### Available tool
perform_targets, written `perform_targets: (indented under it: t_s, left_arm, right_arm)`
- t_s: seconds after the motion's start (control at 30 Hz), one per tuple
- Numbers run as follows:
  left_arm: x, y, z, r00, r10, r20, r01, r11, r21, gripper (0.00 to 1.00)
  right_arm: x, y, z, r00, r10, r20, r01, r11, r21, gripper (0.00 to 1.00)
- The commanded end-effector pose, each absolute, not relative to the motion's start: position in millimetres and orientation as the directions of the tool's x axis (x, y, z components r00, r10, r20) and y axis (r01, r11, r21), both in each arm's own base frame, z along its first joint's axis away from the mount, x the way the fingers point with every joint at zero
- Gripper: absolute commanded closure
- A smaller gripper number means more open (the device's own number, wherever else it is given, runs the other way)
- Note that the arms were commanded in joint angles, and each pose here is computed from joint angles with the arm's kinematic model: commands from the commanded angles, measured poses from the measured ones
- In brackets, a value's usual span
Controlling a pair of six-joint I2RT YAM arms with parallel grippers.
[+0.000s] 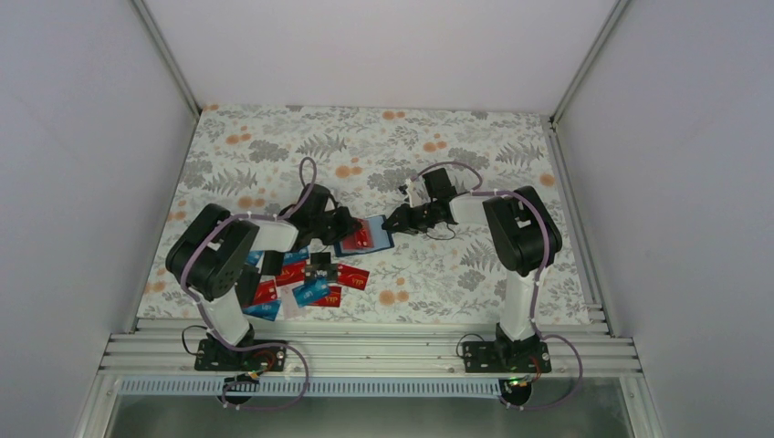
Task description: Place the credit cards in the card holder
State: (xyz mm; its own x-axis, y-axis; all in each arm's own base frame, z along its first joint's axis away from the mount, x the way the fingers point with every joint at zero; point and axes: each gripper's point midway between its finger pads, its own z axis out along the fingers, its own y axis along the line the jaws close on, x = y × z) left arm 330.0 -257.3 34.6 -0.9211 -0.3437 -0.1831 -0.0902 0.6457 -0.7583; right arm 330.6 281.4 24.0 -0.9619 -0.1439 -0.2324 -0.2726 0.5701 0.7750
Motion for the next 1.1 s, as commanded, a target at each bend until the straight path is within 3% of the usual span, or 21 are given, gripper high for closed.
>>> perform_targets:
  t_s: [0.0, 0.93, 1.07]
  left_arm:
    - [327.7, -262.1, 23.2, -0.922, -0.34, -0.185, -0.095, 0.662, -0.743, 0.98]
    - [320.3, -289.3, 21.5, -0.925, -0.295, -0.241, -0.049, 0.719, -0.694, 0.97]
    - [318.5, -286.3, 24.6, -0.925, -0.281, -0.256, -0.039, 0.74, -0.671, 0.92]
  right_arm:
    - [303.9, 270.0, -17.1, -0.98, -0.164, -0.109, -0.191, 0.647, 0.738, 0.8]
    - [300.6, 272.2, -4.8, -0.975, -0.17, -0.142, -0.219, 0.632, 0.743, 0.8]
    - [301.4, 272.7, -2.9, -0.974, -0.171, -0.149, -0.225, 0.629, 0.744, 0.8]
